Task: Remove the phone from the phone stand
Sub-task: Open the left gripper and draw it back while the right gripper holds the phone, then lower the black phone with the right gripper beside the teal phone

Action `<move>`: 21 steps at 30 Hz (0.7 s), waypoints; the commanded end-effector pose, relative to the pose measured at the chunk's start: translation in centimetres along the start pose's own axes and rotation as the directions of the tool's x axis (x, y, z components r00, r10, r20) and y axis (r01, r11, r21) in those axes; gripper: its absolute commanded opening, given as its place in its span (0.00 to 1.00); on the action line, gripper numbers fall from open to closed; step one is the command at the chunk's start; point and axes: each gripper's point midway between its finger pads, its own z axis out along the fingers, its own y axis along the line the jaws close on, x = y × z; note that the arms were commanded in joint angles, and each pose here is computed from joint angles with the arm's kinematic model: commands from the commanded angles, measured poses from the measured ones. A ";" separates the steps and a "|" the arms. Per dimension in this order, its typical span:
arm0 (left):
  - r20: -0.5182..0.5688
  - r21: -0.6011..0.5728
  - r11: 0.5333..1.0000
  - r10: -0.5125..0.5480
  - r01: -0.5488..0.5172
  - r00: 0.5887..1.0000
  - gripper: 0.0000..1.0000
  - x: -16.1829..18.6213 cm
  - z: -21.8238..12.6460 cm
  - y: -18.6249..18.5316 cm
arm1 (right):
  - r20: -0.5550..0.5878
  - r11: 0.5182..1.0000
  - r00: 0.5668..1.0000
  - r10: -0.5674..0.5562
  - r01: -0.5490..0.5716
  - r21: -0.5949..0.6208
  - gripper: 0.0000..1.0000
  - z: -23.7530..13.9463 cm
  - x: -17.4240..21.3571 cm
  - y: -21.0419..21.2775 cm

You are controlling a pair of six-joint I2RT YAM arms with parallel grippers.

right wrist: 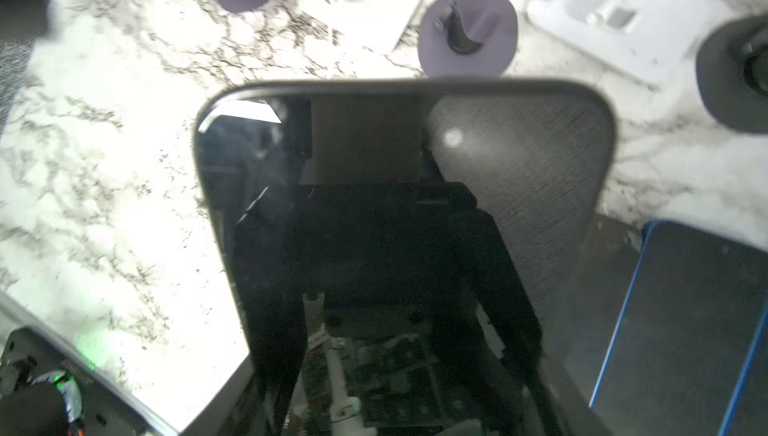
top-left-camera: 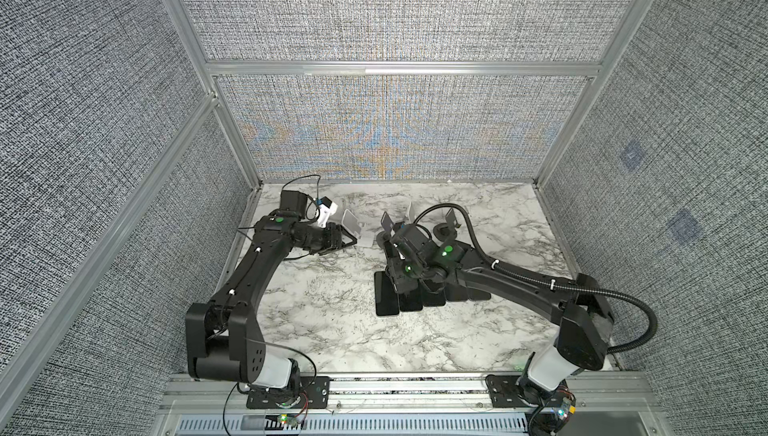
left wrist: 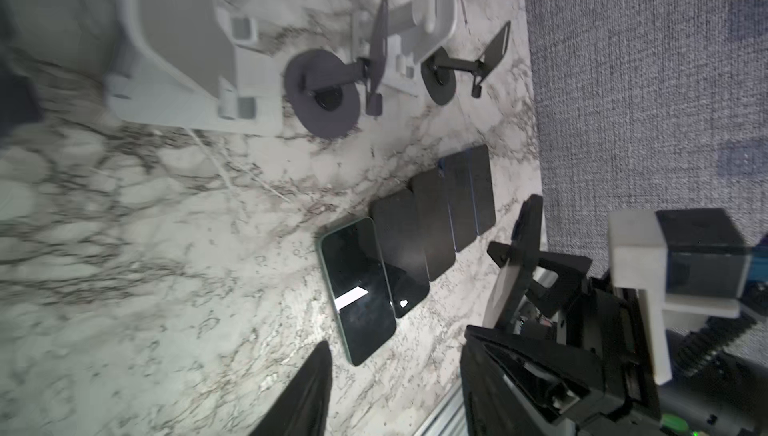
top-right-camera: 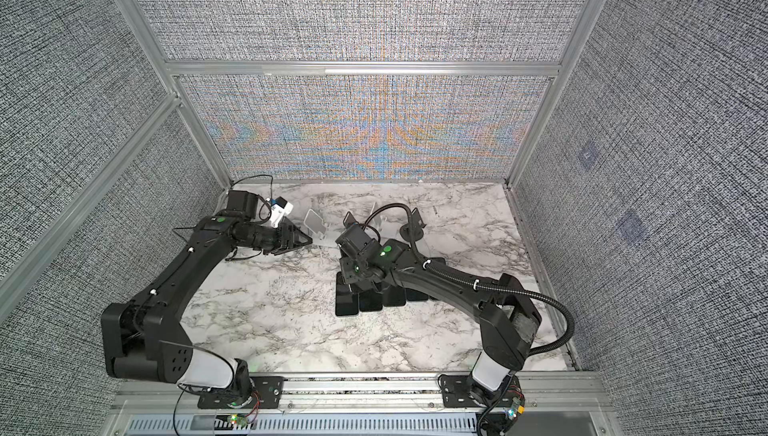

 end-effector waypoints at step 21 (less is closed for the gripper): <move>0.434 -0.328 0.940 0.063 0.093 0.899 0.51 -4.1 -9.4 4.8 | 0.006 0.956 0.977 0.215 -0.212 0.203 0.00 7.3 2.1 9.5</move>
